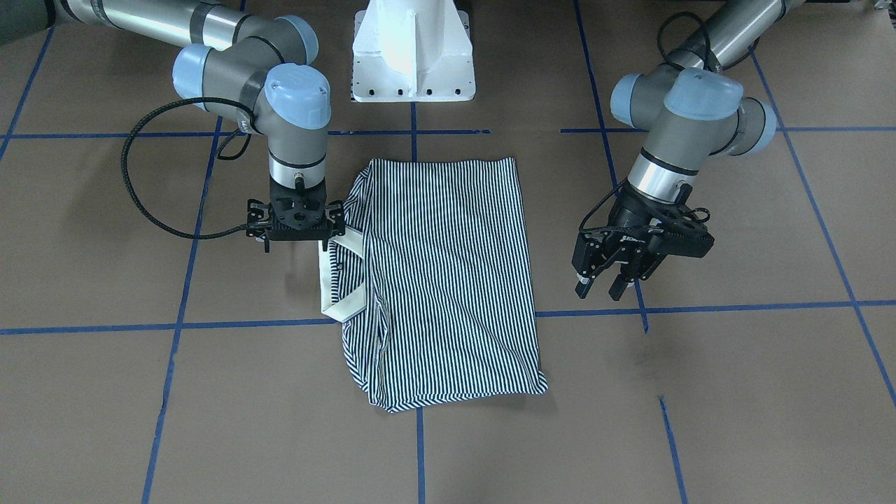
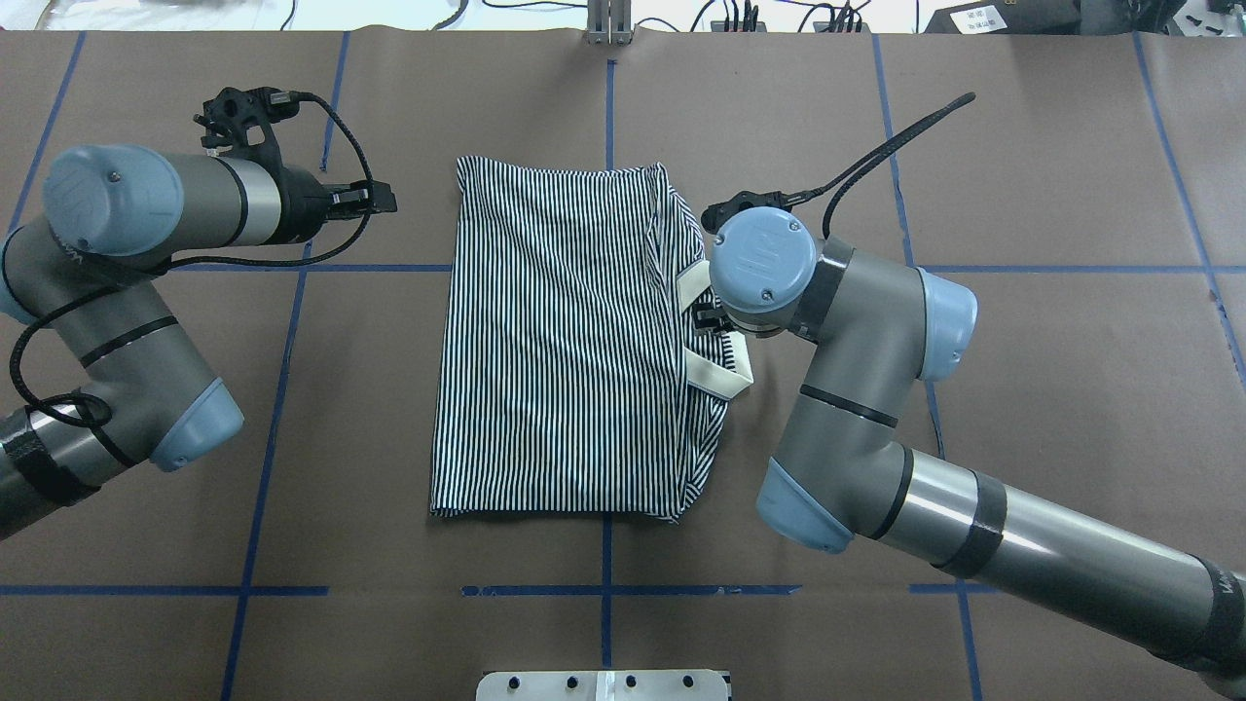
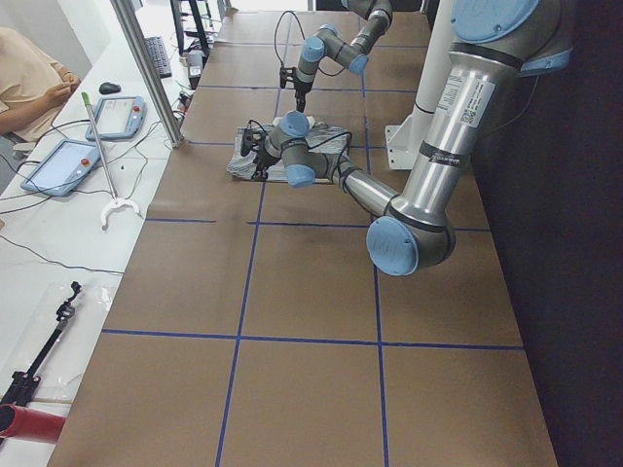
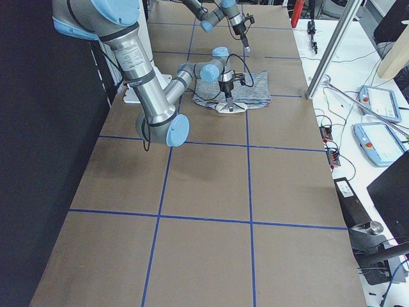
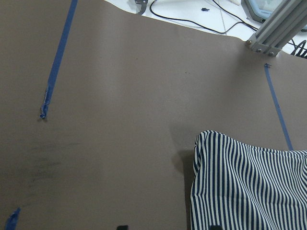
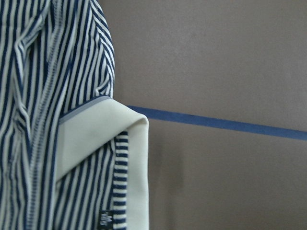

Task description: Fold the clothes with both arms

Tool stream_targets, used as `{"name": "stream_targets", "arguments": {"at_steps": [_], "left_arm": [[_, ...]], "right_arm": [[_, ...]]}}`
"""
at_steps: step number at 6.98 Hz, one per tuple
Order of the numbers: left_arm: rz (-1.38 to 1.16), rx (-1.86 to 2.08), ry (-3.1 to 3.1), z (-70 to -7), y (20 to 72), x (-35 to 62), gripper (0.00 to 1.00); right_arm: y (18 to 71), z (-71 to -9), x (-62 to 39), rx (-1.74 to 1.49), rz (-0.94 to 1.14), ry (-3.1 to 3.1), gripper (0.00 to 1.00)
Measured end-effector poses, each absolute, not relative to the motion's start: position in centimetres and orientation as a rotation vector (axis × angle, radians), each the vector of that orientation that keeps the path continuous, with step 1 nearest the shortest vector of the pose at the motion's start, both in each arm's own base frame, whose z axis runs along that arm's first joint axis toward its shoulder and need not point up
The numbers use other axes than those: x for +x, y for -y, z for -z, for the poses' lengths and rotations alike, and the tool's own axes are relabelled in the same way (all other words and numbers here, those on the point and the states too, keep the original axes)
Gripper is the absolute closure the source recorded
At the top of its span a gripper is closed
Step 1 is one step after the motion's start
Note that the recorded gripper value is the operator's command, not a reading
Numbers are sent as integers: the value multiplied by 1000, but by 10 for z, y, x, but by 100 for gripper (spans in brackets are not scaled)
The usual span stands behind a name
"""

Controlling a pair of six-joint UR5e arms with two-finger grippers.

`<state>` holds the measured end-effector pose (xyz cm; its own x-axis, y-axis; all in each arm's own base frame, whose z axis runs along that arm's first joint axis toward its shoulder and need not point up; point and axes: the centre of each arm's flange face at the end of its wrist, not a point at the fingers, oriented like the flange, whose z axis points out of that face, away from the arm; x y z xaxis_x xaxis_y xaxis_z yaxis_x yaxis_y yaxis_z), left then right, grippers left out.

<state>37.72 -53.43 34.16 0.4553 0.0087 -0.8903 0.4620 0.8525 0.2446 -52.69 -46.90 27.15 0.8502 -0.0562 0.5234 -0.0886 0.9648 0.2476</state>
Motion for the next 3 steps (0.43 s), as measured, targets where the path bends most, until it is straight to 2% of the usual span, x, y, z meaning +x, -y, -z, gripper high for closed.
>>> {"name": "stream_targets", "arguments": {"at_steps": [2, 3], "left_arm": [[293, 500, -1075, -339, 534, 376, 35], [291, 498, -1078, -339, 533, 376, 35]], "right_arm": [[473, -257, -551, 250, -155, 629, 0], [491, -250, -566, 252, -198, 646, 0]]}}
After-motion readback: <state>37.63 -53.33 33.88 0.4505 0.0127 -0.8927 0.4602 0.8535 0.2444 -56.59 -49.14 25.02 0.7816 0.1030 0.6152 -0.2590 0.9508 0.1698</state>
